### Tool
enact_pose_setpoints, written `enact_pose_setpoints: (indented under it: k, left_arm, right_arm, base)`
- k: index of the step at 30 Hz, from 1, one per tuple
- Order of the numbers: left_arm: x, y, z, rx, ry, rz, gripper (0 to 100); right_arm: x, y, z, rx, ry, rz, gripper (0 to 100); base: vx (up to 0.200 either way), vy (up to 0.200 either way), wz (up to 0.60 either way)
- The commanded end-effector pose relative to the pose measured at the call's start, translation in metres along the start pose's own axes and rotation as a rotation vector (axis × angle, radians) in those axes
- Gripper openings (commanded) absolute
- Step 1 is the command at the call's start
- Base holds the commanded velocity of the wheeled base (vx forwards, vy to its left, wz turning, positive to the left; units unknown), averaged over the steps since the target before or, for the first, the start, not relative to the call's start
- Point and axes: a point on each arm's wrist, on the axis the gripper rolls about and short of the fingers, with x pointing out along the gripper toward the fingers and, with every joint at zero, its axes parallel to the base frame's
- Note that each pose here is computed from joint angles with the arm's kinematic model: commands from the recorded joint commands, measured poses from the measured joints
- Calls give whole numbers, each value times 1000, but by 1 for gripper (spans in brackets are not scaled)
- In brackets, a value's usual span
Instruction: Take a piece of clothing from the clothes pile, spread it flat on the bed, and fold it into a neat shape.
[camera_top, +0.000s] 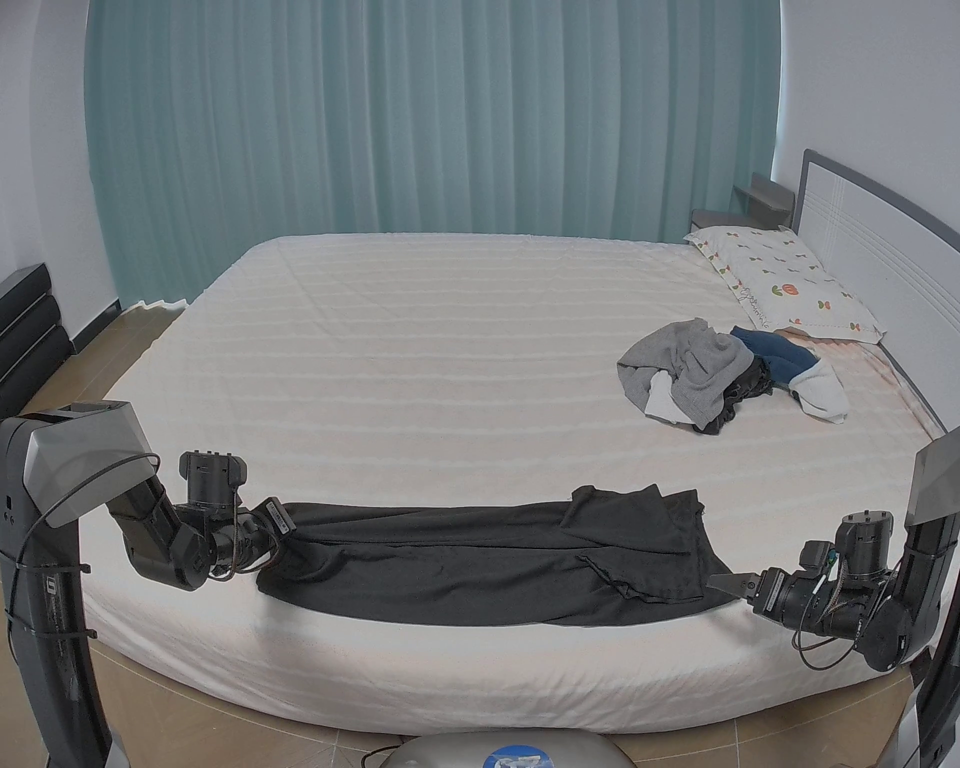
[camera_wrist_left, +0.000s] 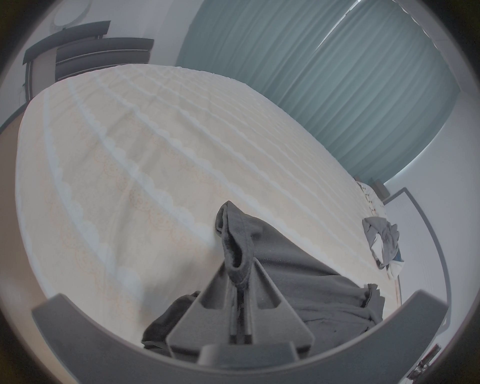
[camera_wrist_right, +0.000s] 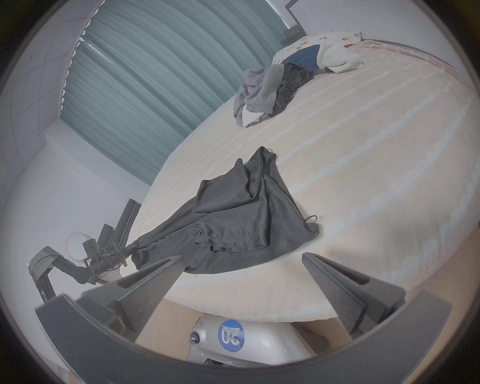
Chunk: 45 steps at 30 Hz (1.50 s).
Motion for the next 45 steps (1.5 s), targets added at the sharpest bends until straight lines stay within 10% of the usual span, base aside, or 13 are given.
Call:
enact_pose_setpoints:
  k: [1,17,45]
  left_arm:
    - [-2,-16,-3,1,1,-37,0]
    - [-40,-77,0,-7,42,-88,0]
    - [-25,-194,-61,101,267,-153,0]
  right_arm:
    - [-1,-1,-2,1,4,-3,100]
    - [1,-2,-5,4,18,-5,100]
    - [6,-2,-6,1,30,1,100]
  base:
    - [0,-200,0]
    - [0,-200,0]
    - [0,-200,0]
